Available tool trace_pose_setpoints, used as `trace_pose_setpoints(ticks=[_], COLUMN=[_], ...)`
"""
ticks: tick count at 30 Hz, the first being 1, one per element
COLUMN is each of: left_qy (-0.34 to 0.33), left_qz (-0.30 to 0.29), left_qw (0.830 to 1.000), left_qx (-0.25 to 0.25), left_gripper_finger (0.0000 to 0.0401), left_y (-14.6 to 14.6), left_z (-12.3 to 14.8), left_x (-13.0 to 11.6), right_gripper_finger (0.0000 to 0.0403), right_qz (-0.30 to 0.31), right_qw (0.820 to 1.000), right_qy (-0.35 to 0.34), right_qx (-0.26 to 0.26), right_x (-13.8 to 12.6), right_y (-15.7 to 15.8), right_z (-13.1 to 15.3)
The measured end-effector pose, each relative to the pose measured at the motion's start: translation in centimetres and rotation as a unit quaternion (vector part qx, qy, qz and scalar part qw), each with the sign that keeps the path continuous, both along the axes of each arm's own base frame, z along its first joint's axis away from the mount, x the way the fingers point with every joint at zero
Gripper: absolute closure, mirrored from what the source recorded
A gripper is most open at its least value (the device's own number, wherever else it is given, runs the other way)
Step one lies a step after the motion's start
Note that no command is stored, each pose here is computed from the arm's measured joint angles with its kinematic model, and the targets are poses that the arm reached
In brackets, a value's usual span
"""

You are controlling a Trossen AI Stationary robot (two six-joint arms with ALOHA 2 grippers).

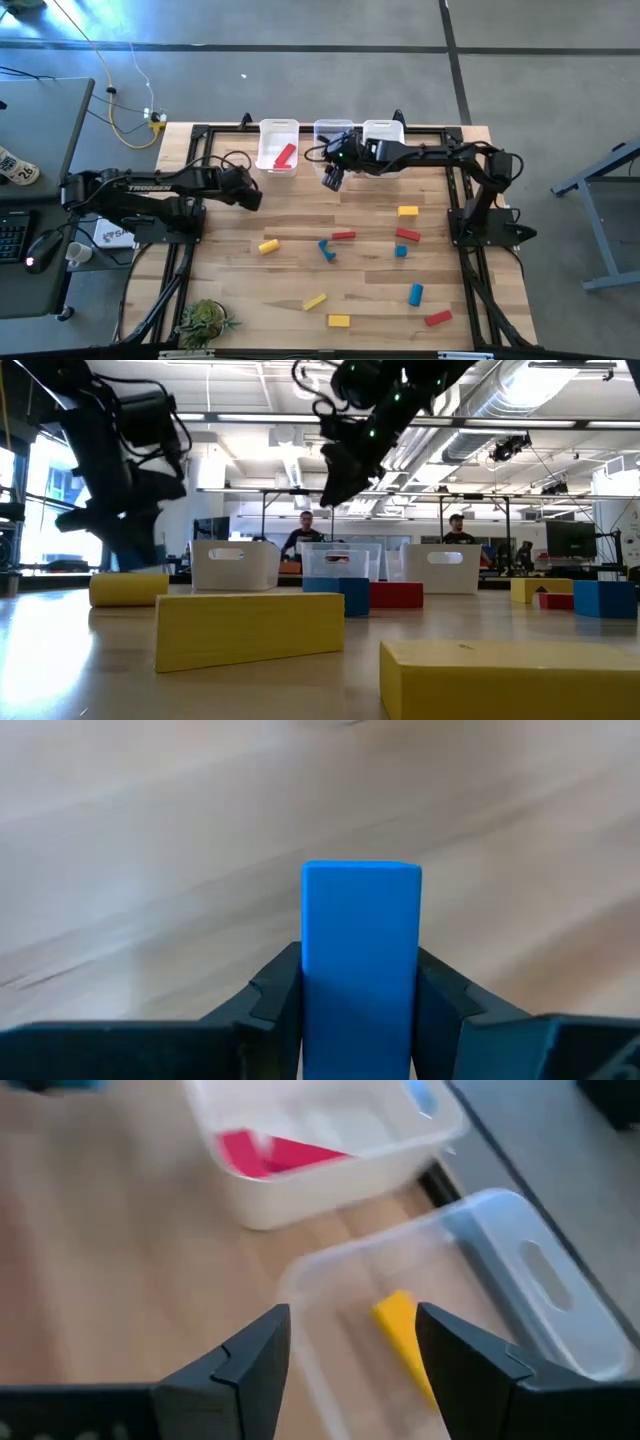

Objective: Sort & place blocks by color
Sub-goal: Put the blue block into the right white bin

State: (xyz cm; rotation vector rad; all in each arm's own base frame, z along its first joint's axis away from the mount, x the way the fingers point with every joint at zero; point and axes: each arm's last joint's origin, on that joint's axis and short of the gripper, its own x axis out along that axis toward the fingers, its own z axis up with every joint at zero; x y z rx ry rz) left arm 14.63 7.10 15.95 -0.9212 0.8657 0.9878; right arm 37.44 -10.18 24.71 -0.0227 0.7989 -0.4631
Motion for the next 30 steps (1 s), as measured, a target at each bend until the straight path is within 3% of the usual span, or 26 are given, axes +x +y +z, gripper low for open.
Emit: trace_pose_setpoints(ticks=[6, 13, 20, 25, 30], left_qy=[-0.12, -0.217, -0.241, -0.23, -0.229], left_qz=[-0.076, -0.164, -0.265, -0.298, -0.321], left_qw=[0.989, 0.955, 0.912, 0.898, 0.882], left_qx=[0.045, 0.118, 0.201, 0.228, 0.258], left_gripper_finger=[0.0297, 0.0297, 0.0297, 0.0297, 0.0291], left_y=[-0.1, -0.5, -1.6, -2.4, -3.1], left_z=[1.8, 3.6, 4.7, 4.8, 5.1], left_x=[1.7, 3.6, 4.7, 5.0, 5.3], right_gripper_finger=[0.0199, 0.0199, 0.0199, 0.0199, 0.0199], right_qz=[0.079, 0.165, 0.232, 0.277, 0.284], right_qw=[0.995, 0.977, 0.957, 0.941, 0.939], right_qy=[-0.035, -0.065, -0.109, -0.141, -0.159], right_qx=[0.056, 0.118, 0.132, 0.136, 0.11], right_x=[0.0, 0.3, 0.9, 1.2, 1.5], right_y=[2.7, 4.4, 5.2, 5.4, 5.3], right_z=[1.6, 2.0, 2.8, 3.3, 3.7])
